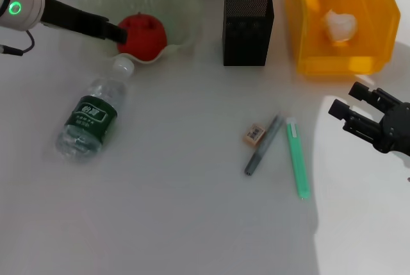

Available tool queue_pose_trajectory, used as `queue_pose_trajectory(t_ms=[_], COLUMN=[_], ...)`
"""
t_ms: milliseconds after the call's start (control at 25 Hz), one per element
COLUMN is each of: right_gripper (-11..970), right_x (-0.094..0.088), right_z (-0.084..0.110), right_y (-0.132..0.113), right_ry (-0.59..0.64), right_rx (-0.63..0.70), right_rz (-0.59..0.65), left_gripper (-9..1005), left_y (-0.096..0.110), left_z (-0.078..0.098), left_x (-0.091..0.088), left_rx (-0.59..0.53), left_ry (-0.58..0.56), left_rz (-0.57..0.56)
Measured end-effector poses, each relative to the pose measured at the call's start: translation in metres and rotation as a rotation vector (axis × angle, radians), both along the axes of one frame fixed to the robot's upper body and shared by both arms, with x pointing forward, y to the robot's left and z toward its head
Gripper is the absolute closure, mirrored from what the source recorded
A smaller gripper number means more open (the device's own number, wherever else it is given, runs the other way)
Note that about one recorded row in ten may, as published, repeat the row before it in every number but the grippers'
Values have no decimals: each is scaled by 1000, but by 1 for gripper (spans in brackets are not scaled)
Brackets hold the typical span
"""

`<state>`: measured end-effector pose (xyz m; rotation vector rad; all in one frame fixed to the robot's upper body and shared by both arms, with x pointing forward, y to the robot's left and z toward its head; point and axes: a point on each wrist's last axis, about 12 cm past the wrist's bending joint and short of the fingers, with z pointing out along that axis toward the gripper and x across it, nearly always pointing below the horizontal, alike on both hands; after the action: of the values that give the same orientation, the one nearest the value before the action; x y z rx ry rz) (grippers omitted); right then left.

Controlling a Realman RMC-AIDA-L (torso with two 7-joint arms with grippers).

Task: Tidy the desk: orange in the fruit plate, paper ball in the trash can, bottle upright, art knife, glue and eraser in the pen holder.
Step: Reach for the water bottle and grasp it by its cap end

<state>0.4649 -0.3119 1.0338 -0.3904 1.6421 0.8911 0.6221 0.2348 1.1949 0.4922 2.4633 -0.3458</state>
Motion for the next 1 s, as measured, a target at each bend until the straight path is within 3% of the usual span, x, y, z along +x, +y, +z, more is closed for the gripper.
queue_pose_trajectory(t_ms=[280,1000], right_gripper=[191,191], right_x=[1,0], right_z=[0,-2], right_y=[1,0], right_ry=[1,11], right_rx=[-2,-8], right_rz=[-1,-7], left_gripper=[290,304], left_y=[-1,-26], left_z=[-15,-40], left_x=[11,14], left_rx=[94,158], left_ry=[44,108], left_rz=[18,-66])
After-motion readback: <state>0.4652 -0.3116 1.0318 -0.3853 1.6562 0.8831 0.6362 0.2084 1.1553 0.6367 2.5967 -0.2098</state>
